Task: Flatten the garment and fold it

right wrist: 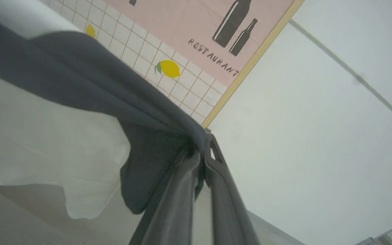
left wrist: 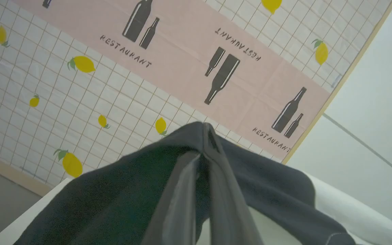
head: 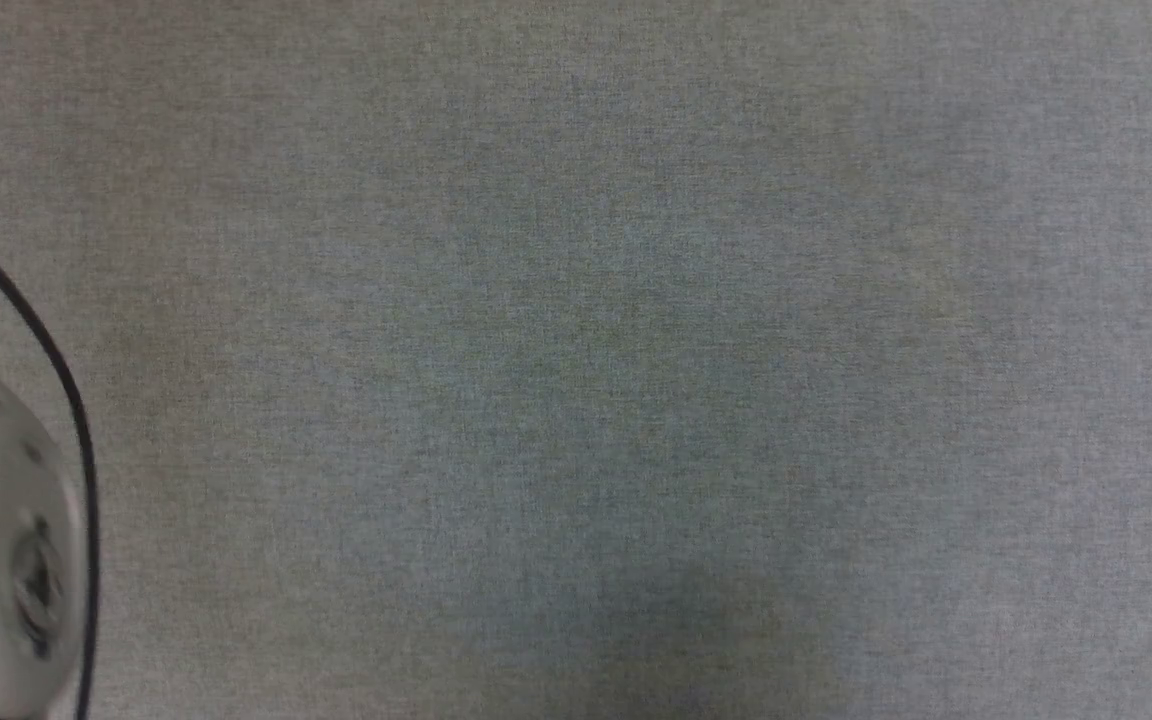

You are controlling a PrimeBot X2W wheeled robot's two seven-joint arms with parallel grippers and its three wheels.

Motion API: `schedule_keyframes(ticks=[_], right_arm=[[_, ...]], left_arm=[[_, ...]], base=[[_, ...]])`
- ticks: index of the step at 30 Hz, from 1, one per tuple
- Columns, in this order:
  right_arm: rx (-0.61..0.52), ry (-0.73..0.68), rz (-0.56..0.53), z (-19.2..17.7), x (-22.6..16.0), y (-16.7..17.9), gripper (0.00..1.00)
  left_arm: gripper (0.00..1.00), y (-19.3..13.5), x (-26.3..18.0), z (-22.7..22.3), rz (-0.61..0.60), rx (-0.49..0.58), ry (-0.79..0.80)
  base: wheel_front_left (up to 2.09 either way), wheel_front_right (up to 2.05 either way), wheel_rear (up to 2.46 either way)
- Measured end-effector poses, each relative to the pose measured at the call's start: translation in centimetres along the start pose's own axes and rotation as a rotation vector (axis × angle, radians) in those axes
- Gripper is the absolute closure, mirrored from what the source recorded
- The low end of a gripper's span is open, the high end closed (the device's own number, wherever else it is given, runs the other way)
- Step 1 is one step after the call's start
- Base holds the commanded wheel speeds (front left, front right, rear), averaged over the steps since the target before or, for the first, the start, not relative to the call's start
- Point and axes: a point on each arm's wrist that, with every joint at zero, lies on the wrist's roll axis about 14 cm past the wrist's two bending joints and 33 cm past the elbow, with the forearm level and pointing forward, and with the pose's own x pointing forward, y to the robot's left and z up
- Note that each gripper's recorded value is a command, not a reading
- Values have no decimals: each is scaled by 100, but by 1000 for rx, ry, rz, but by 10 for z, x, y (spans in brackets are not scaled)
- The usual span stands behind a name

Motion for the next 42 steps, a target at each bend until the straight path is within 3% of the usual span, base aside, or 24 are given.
schedule_keyframes(ticks=[5, 9, 12, 18, 25, 34, 42], right_arm=[[91, 237, 146, -76, -29, 52, 100], [145, 370, 238, -108, -68, 78, 100], [181, 438, 301, -117, -105, 94, 100], [245, 565, 380, -128, -182, 114, 100], [308, 635, 378, -127, -257, 115, 100], [334, 685, 368, -129, -316, 123, 100], [303, 813, 412, -160, -352, 146, 100]], left_arm=[[100, 39, -43, -64, 72, 73, 231], [100, 60, -89, -91, 95, 169, 407], [100, 73, -135, -102, 108, 227, 553], [100, 78, -225, -101, 142, 234, 740], [100, 67, -322, -83, 209, 152, 863], [100, 60, -411, -63, 295, 120, 979], [100, 60, -468, -71, 377, 66, 1082]], base=[[0, 0, 0], [0, 0, 0], [0, 0, 0], [0, 0, 0], [0, 0, 0], [0, 0, 0], [0, 0, 0]])
